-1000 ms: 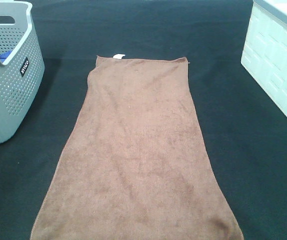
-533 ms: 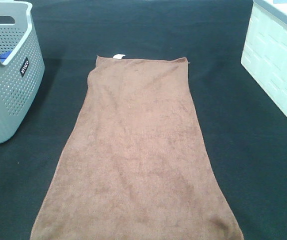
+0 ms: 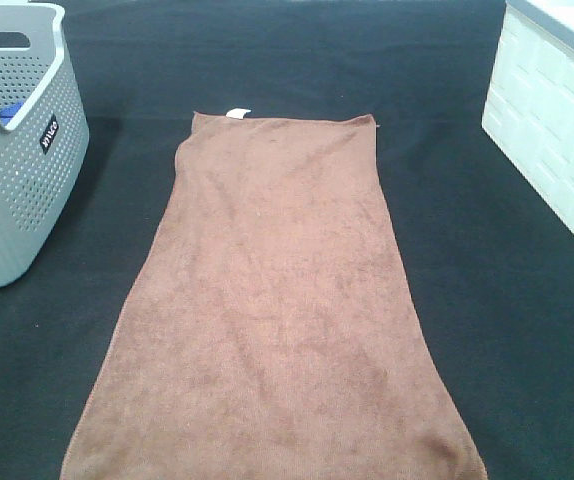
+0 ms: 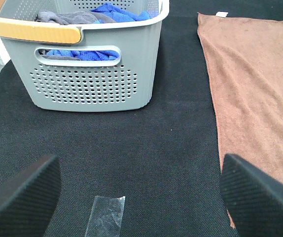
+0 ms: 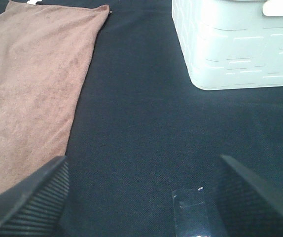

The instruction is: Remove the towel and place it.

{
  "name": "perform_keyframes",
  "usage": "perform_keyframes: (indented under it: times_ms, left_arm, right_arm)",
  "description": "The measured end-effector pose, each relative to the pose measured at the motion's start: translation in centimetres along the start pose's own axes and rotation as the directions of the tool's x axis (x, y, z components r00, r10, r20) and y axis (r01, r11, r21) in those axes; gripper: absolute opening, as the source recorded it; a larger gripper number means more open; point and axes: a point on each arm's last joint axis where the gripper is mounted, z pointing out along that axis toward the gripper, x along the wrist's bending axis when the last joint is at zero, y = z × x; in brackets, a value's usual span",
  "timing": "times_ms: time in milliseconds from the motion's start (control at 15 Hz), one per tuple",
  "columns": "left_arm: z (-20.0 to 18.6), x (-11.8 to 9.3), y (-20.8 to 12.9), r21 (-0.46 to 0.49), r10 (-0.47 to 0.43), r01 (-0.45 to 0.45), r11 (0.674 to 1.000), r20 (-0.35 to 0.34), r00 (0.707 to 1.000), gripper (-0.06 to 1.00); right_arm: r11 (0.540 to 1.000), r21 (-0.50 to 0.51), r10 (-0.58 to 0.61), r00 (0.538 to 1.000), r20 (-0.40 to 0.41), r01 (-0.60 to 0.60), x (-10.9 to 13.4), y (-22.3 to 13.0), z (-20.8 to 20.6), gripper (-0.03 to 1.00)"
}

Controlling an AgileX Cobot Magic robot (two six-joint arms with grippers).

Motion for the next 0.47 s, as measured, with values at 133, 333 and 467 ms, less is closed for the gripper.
perform_keyframes:
  times_ms: [133, 333, 467]
  left_arm:
    - [0.0, 0.0, 0.0, 0.0, 0.0, 0.0, 1.0, 0.0, 1.0, 0.82]
    - [0.0, 0.0, 0.0, 0.0, 0.0, 0.0, 1.0, 0.0, 1.0, 0.82]
    - [0.0, 0.0, 0.0, 0.0, -0.001, 0.001, 1.0, 0.0, 1.0, 0.82]
  right_arm:
    - [1.0, 0.0, 0.0, 1.0, -0.001, 0.0, 0.01, 0.0, 0.0, 0.77]
    - [1.0, 0.0, 0.0, 1.0, -0.001, 0.0, 0.01, 0.0, 0.0, 0.77]
    - [1.0, 0.0, 0.0, 1.0, -0.001, 0.0, 0.01, 0.0, 0.0, 0.77]
